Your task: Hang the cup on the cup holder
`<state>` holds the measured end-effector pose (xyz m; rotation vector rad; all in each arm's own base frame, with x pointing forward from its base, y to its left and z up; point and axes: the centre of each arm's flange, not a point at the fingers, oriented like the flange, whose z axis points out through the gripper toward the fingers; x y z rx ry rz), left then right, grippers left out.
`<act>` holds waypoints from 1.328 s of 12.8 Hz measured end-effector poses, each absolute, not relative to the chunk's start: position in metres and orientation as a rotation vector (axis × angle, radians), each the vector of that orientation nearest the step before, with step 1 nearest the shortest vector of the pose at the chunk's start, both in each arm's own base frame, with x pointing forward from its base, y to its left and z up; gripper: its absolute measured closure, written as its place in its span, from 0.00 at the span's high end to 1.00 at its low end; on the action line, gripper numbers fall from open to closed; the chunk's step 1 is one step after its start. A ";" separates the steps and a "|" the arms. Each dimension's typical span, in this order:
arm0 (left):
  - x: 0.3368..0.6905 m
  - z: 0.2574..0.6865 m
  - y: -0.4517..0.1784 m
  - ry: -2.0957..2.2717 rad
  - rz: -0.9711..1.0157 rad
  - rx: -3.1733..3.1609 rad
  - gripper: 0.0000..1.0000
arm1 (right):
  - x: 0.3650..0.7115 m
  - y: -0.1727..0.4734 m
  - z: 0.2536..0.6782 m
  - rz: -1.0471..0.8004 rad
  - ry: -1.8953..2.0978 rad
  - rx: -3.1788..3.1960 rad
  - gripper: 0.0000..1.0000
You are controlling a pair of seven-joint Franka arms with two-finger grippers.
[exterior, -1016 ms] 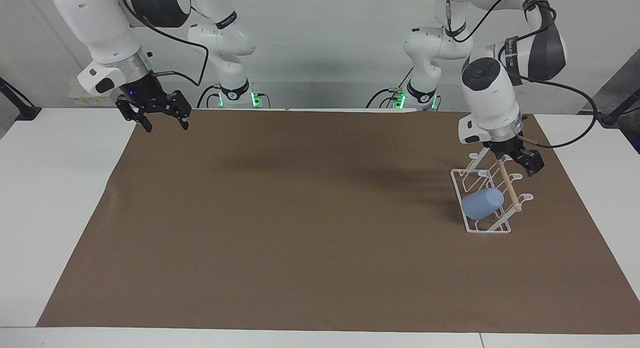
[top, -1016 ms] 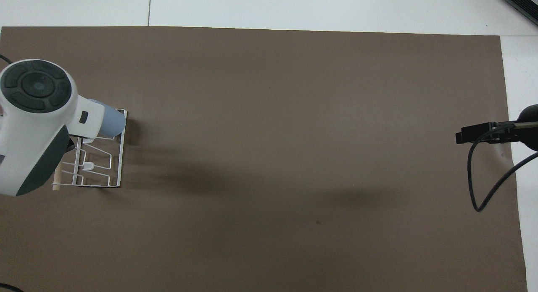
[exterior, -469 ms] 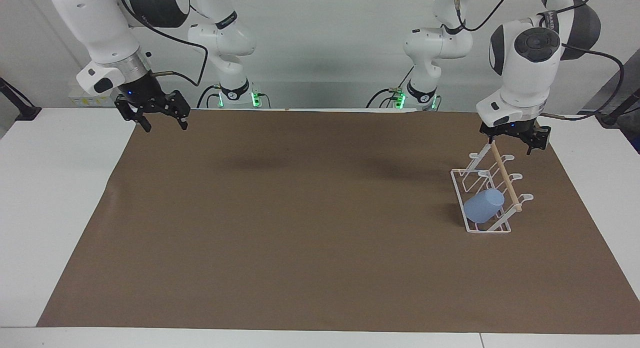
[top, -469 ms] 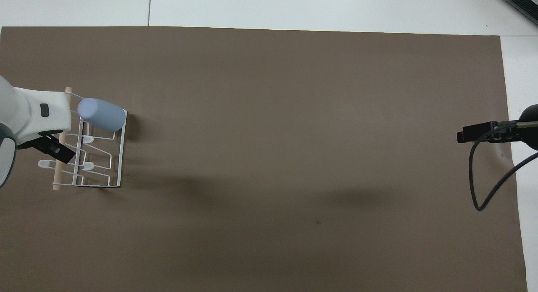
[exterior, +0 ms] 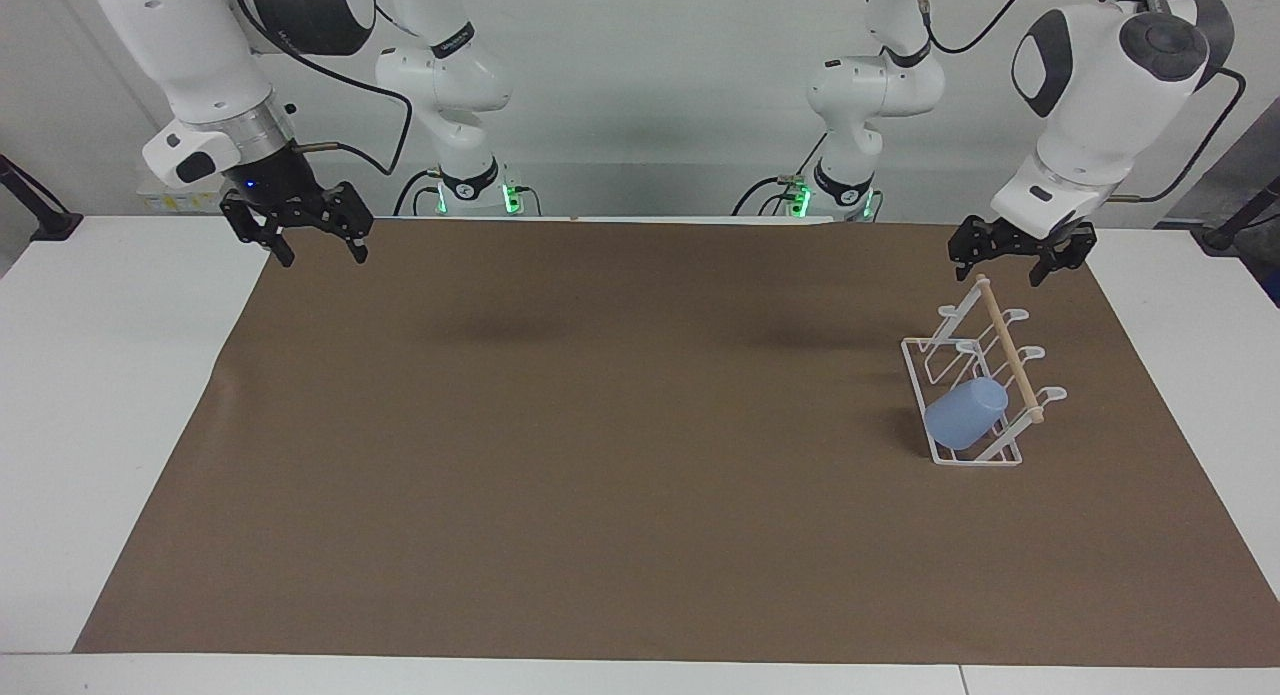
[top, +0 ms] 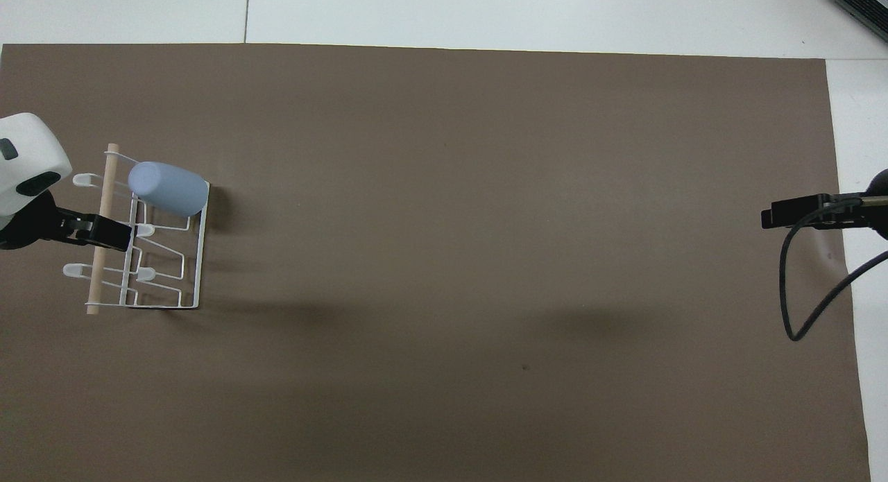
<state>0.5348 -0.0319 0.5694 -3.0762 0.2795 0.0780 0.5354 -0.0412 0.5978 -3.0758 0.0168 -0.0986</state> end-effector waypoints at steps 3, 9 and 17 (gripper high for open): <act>0.536 0.593 -0.039 0.235 0.030 -3.088 1.00 | 0.535 -0.045 0.598 -0.093 0.001 -3.130 1.00; 0.546 0.619 -0.038 0.174 0.033 -3.094 1.00 | 0.535 -0.046 0.598 -0.092 0.003 -3.136 1.00; 0.546 0.636 -0.035 0.163 0.015 -3.095 1.00 | 0.534 -0.043 0.597 -0.074 -0.007 -3.136 1.00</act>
